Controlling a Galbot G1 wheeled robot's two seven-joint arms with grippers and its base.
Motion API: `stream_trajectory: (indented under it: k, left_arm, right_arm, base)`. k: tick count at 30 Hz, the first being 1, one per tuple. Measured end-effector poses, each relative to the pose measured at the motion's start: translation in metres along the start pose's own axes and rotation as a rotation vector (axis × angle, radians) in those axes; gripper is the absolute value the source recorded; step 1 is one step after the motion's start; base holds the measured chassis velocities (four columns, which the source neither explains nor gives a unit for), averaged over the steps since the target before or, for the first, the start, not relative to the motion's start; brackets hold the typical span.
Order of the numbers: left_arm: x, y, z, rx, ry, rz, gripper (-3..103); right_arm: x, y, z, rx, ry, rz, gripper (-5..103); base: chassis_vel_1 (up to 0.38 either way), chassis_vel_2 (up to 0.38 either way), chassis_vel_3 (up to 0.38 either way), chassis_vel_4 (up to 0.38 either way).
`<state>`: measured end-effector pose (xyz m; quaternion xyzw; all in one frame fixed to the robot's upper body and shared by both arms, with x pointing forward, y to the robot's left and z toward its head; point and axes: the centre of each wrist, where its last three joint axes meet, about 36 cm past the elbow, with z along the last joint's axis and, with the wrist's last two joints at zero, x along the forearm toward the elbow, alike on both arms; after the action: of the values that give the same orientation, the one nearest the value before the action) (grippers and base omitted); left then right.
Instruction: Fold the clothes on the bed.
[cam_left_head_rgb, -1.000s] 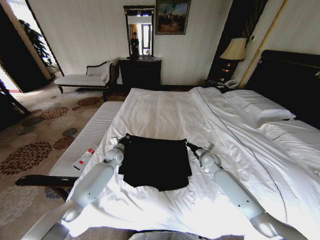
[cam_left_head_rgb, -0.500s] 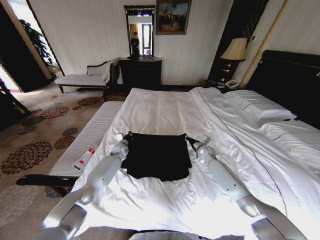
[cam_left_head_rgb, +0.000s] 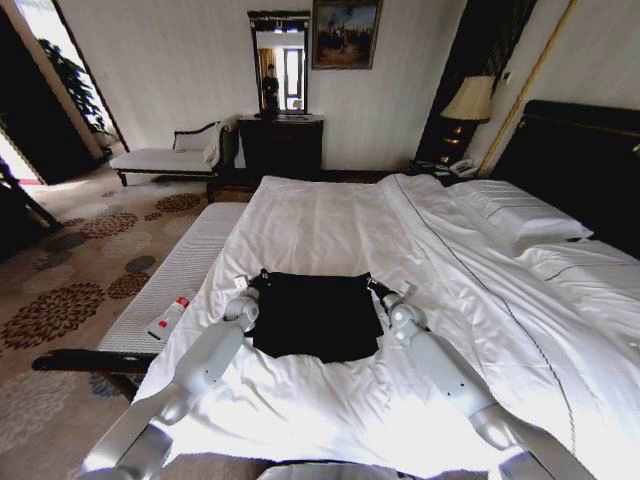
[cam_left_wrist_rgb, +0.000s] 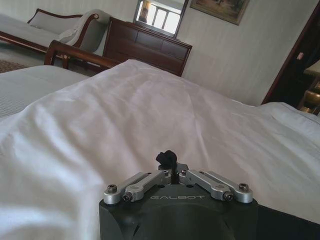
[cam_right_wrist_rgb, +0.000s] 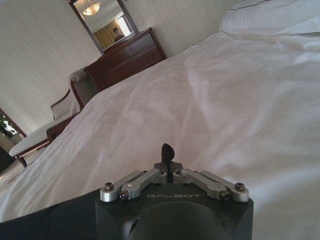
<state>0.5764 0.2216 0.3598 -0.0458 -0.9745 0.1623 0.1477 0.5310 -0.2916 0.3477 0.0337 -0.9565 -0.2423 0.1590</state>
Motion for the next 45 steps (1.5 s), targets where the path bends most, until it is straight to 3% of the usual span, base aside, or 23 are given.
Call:
stream_trajectory:
  k: [9, 24, 45]
  left_arm:
    - [0.049, 0.014, 0.026, 0.032, -0.011, 0.026, 2]
    - [0.111, 0.023, 0.062, 0.029, 0.009, 0.049, 2]
    - [0.147, 0.046, 0.077, -0.014, 0.021, 0.045, 2]
  right_arm:
    - [0.044, -0.014, 0.048, 0.089, -0.044, -0.046, 1]
    - [0.117, -0.019, 0.09, 0.137, -0.067, -0.066, 1]
    - [0.176, -0.028, 0.114, 0.158, -0.1, -0.039, 1]
  base:
    - [0.0, 0.0, 0.0, 0.0]
    - [0.0, 0.0, 0.0, 0.0]
    - [0.0, 0.0, 0.0, 0.0]
